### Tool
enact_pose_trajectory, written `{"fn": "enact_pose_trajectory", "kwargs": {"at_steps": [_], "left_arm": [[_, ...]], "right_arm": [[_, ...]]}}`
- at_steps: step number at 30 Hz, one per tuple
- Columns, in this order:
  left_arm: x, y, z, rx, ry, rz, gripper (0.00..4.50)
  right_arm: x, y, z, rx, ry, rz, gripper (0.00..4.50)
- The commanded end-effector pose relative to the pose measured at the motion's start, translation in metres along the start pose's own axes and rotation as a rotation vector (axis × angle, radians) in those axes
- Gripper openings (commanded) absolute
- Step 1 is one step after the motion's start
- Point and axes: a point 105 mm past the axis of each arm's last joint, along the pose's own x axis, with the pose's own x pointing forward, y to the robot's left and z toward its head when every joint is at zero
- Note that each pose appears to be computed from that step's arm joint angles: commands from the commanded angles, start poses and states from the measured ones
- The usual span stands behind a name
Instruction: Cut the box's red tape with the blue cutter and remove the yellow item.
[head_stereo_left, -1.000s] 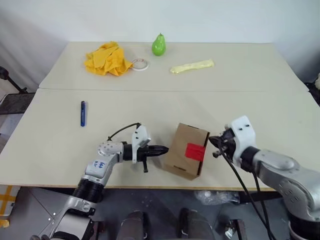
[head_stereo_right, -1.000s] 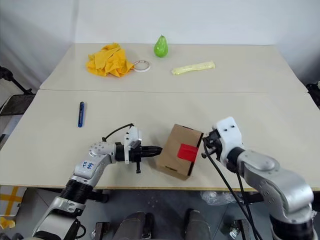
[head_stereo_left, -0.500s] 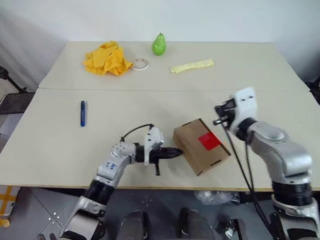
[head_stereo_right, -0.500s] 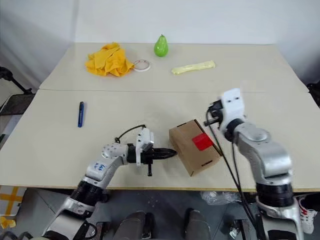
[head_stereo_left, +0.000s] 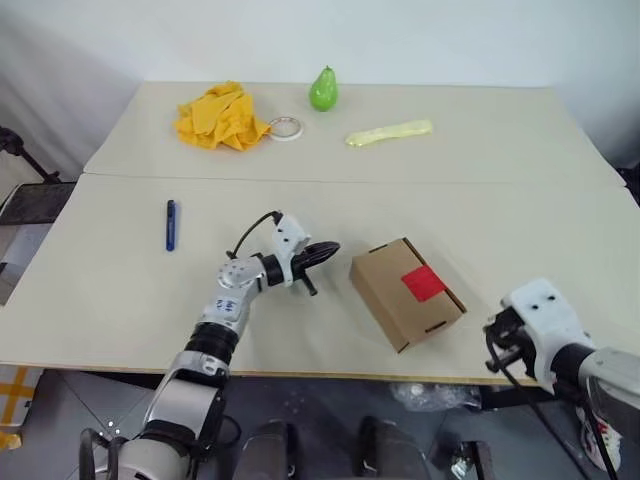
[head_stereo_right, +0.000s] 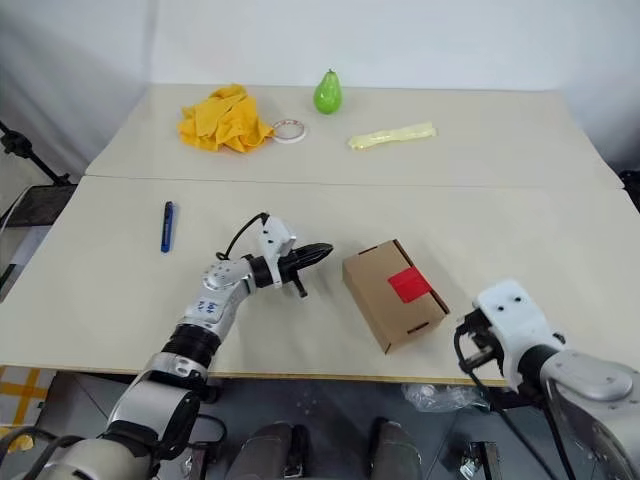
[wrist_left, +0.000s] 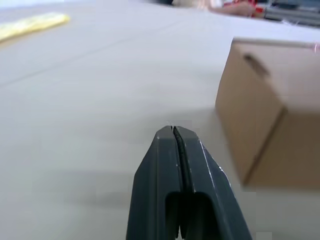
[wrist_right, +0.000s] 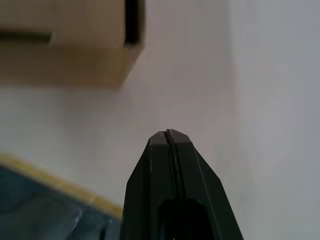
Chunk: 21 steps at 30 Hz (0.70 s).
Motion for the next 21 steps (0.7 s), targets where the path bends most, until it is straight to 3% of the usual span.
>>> {"fn": "enact_pose_trajectory", "kwargs": {"at_steps": [1,11,21], "left_arm": [[0.016,-0.007,0.012,0.033,-0.04,-0.059,0.01],[0.017,-0.029,0.012,0.022,-0.008,-0.278,0.01],[0.019,-0.039,0.016,0.018,0.003,-0.343,0.01]], "right_arm": [[0.004,0.015,0.011,0.004,-0.065,0.04,0.0],[0.023,0.026,0.044,0.027,-0.179,0.03,0.0],[0.021,0.02,0.042,0.006,-0.163,0.012,0.0]]}}
